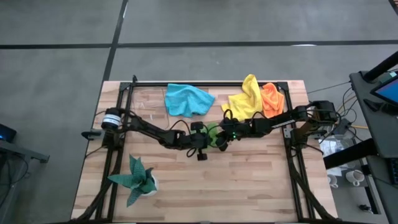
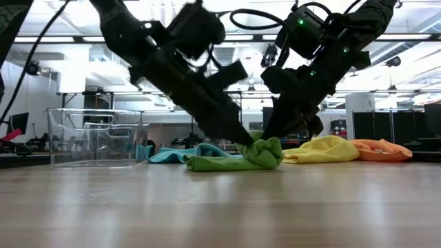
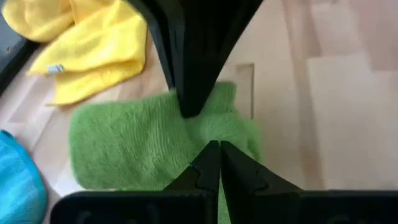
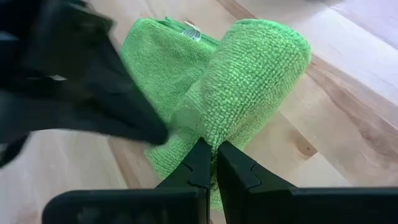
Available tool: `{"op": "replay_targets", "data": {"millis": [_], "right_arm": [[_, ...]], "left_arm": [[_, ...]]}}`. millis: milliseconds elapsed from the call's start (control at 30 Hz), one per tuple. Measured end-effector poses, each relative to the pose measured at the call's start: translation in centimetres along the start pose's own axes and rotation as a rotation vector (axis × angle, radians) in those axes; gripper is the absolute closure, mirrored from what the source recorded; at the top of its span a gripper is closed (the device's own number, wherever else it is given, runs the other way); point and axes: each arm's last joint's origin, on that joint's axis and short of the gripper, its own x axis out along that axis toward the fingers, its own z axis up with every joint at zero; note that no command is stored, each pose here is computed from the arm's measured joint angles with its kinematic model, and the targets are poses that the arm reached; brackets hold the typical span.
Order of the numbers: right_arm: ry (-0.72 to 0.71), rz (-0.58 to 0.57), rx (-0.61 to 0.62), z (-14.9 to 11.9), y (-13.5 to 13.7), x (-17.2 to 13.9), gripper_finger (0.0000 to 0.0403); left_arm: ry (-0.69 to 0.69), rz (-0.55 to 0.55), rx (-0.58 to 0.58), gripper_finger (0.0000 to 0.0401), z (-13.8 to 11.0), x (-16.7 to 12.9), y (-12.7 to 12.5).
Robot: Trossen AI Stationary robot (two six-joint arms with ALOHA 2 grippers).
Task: Roll microfiber towels into tight, uniform cylinder then place into a basket
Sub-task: Roll the green microfiber towel
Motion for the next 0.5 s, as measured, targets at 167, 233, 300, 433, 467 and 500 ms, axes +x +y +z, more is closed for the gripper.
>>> {"op": "replay_targets", "data": {"millis": [167, 233, 300, 433, 467, 500], "right_arm": [[0.009, -0.007, -0.039, 1.0, 0.7, -0.3, 0.0394], [0.015, -0.011, -0.047, 1.5, 1.0, -0.4, 0.0394], [0.019, -0.013, -0.051, 1.8, 1.2, -0.5, 0.0394], [0.029, -0.019, -0.056, 1.8, 1.3, 0.2, 0.0394], [0.029, -0.019, -0.056, 1.8, 1.3, 0.4, 0.0394], [0.036, -0.024, -0.058, 1.7, 1.3, 0.7, 0.0394]], "left_arm": [[0.025, 0.024, -0.012, 0.0401, -0.9, 1.1, 0.8], [0.014, 0.028, -0.019, 0.0401, -1.0, 1.5, 0.8], [0.011, 0.03, -0.021, 0.0401, -1.1, 1.6, 0.8], [-0.013, 0.028, -0.03, 0.0401, -1.0, 1.8, 0.8], [-0.015, 0.025, -0.031, 0.0401, -0.9, 1.8, 0.8], [-0.018, 0.023, -0.033, 0.0401, -0.9, 1.8, 0.8]]}}
